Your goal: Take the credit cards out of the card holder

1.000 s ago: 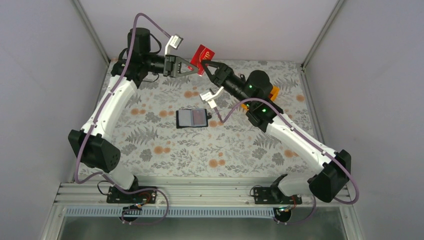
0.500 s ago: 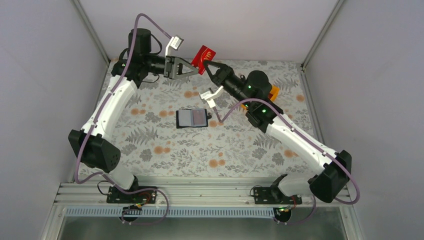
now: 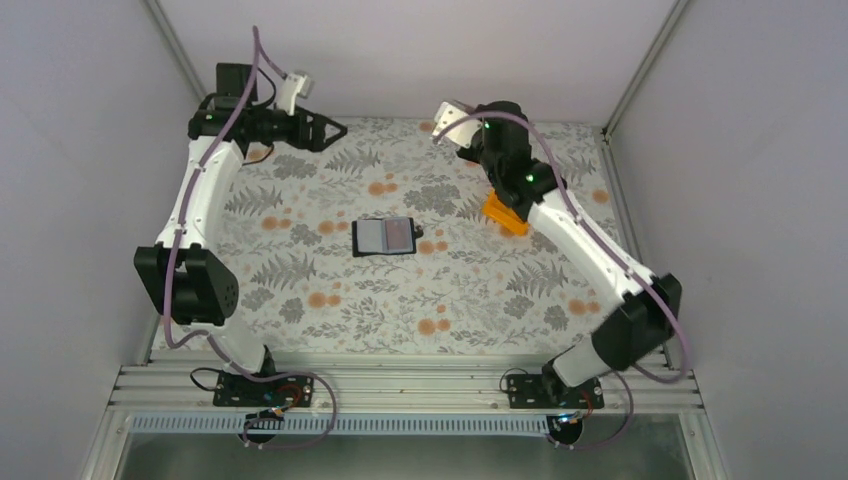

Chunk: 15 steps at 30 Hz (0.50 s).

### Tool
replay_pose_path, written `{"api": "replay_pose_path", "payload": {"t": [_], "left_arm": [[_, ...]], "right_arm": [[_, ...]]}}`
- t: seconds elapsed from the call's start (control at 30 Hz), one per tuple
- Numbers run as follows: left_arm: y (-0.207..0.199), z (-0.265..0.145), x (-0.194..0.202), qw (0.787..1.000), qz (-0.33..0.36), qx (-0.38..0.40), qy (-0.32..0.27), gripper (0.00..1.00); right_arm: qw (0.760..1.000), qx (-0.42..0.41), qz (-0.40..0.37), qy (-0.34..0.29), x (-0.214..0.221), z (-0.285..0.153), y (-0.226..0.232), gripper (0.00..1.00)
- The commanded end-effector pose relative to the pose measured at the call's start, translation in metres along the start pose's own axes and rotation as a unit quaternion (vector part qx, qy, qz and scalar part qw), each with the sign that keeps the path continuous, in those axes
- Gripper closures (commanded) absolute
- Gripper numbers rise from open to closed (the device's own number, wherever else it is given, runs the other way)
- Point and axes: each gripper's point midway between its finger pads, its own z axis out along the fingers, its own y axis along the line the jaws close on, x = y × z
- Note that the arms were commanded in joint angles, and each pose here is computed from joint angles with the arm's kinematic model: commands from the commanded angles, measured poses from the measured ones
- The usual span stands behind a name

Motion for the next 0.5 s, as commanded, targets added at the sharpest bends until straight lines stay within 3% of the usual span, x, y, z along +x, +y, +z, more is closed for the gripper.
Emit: {"api": "replay_pose_path", "payload": {"t": [0.0,0.13,0.27,0.47], "left_arm": [[0.023,-0.009,0.034,0.991,0.080,-0.093,0.046,0.00],[0.034,-0.010,0.056,0.987,0.087,-0.114,0.068,0.00],[0.034,-0.009,0.068,0.988,0.082,-0.110,0.076,0.00],[0.029,-0.011,0.070,0.989,0.083,-0.100,0.075,0.00]], "right_arm": [[0.952,-0.162,0.154,0.211,0.115,0.020,0.088,0.96],[0.903,-0.232,0.140,0.334,0.190,0.019,0.153,0.96],[0.892,-0.261,0.179,0.322,0.210,0.029,0.166,0.96],[0.876,-0.246,0.159,0.383,0.252,0.029,0.168,0.96]]}}
